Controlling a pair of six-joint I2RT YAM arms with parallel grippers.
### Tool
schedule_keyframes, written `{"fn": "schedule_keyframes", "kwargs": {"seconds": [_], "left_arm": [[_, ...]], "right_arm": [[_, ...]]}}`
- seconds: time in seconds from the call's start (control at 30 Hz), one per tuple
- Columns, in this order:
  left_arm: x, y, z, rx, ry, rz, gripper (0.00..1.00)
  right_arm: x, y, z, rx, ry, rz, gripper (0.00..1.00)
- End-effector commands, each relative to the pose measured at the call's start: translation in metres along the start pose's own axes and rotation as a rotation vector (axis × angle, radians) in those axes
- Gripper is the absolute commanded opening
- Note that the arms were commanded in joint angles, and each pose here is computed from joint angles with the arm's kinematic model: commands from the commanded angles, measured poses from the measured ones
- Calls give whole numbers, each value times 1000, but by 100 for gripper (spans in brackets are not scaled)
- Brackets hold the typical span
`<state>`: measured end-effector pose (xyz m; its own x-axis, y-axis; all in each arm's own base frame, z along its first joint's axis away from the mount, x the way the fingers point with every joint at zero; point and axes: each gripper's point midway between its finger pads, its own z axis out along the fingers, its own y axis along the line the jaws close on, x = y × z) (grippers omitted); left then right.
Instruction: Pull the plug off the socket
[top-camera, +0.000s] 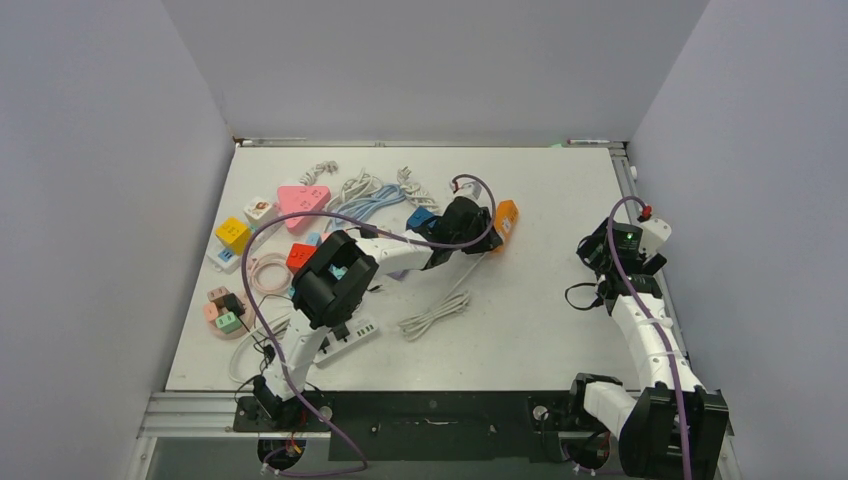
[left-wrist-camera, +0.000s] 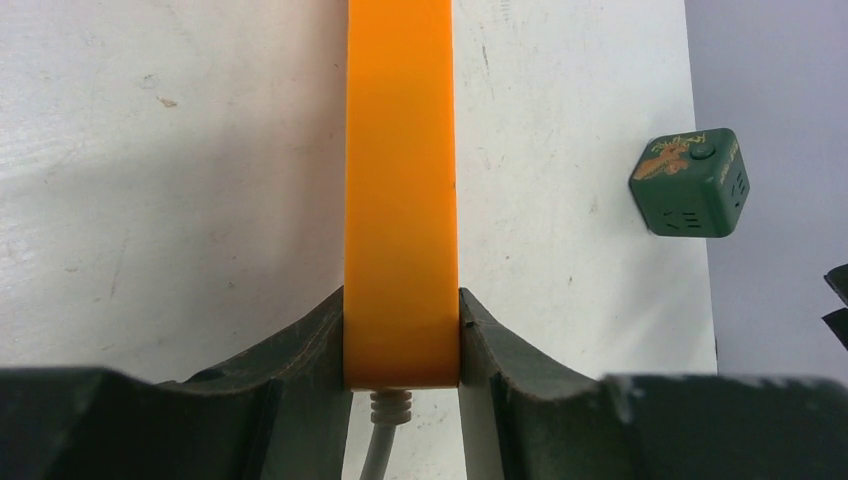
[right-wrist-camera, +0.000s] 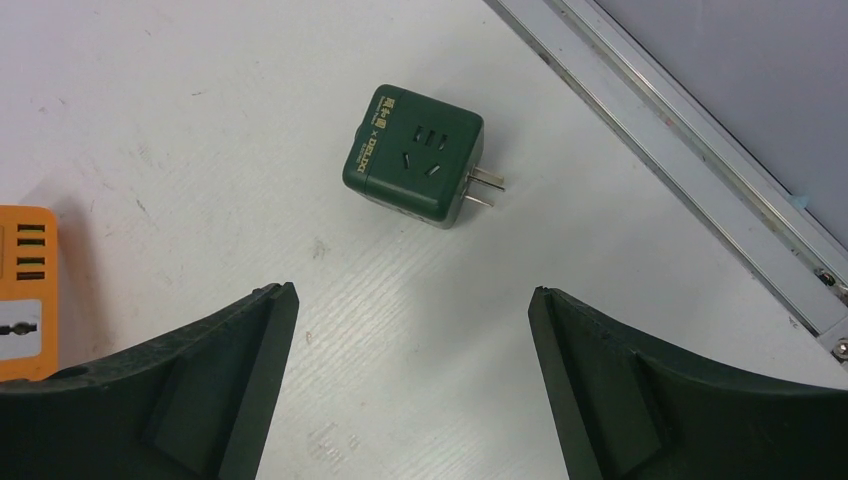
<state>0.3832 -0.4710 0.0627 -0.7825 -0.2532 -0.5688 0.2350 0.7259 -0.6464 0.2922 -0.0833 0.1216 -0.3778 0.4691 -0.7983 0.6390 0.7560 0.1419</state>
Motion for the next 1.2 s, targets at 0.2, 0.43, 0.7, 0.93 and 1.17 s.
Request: {"fn": "schedule_keyframes", "kwargs": {"seconds": [0.2,0.43,0.7,0.93,1.17], "left_arm": [[-13,-16,-2,1,-23,85,57],[-25,-22,-19,-17,-50,153,69],[-62,-80,-81,98,-86,297,92],[-98,-64,-171,85,-22,331,97],[-133,-5,-249,10,14,321,97]], "right_arm": [[-7,7,-1,-31,-22,-1,90],[-6,8,-1,-41,-20,0,90],[-11,21,-6,-122,-41,-14,90],[-13,72,-23,-379,-58,-110,90],[24,191,-89,-833,-96,-401,90]]}}
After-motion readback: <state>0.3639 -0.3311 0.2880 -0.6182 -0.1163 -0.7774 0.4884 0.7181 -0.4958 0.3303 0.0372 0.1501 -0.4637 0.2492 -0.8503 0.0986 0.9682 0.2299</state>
